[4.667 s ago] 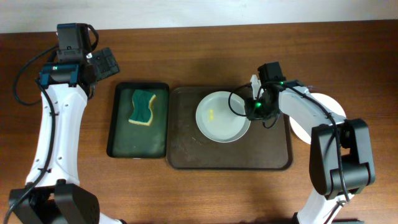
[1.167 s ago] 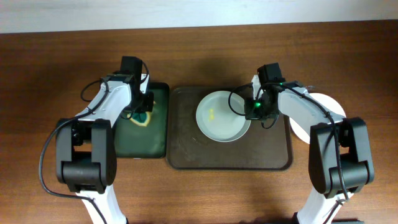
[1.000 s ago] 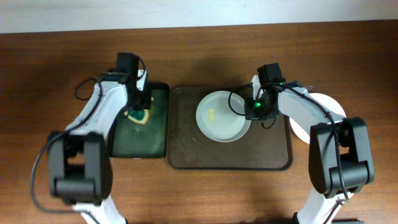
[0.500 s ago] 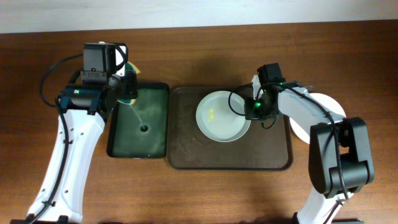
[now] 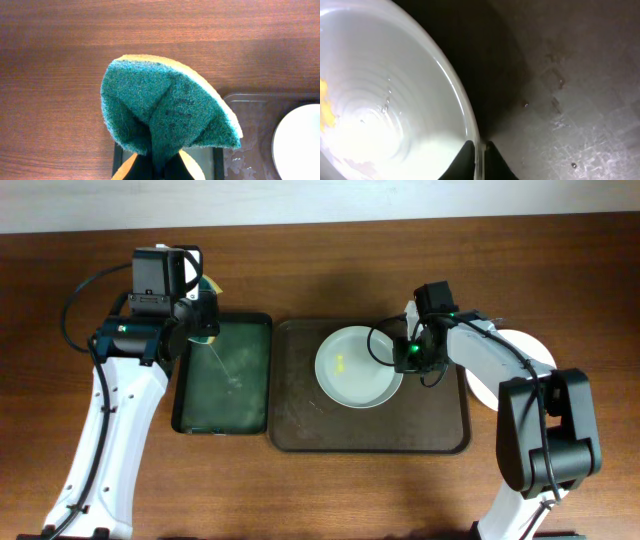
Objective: Clean dirty plates on tray and stack at the side
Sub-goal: 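Lift the sponge with the left gripper and move it toward the plate, then scrub the plate held by the right gripper with the sponge, then carry the sponge back over the black tray with the left gripper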
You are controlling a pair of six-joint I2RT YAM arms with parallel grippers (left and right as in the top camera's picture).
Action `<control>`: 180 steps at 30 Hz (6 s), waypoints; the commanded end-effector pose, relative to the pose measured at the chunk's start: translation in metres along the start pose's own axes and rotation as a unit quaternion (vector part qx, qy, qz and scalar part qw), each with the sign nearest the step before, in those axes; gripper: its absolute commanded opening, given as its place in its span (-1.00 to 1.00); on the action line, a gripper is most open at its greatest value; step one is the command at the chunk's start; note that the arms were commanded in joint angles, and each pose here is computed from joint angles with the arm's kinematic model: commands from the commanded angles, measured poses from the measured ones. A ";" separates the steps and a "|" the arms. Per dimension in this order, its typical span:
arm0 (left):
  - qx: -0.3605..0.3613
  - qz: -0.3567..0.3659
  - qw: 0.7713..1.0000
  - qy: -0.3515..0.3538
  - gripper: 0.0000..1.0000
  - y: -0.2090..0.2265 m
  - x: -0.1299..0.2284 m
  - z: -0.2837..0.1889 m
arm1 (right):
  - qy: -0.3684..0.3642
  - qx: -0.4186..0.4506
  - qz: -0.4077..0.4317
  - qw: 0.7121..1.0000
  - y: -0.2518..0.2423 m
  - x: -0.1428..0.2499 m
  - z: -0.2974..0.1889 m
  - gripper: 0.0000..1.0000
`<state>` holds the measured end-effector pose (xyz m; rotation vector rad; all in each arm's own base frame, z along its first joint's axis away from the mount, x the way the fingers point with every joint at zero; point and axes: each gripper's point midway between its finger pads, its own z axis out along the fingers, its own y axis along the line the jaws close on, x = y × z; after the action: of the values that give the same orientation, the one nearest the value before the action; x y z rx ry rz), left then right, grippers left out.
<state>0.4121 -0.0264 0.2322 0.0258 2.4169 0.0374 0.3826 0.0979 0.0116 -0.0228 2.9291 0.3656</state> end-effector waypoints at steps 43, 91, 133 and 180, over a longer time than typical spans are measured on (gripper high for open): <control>-0.074 -0.070 0.995 0.022 -1.00 0.025 -0.014 -0.005 | 0.030 -0.005 0.011 0.999 0.003 0.007 -0.006 -0.11; 0.140 0.052 0.967 0.207 -1.00 -0.244 0.078 0.126 | 0.022 -0.007 0.009 1.000 0.004 0.004 -0.005 -0.92; 0.262 0.019 0.906 0.333 -1.00 -0.276 0.215 0.138 | 0.028 -0.018 0.010 0.999 0.008 0.006 -0.005 -0.92; -0.112 -0.049 0.978 0.168 -1.00 -0.020 0.123 0.133 | 0.030 -0.029 0.010 0.999 0.011 0.007 -0.006 -0.92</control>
<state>0.4097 -0.0591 0.0682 -0.1978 2.7219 0.2380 0.3687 0.1037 0.0155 0.0026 2.9932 0.4495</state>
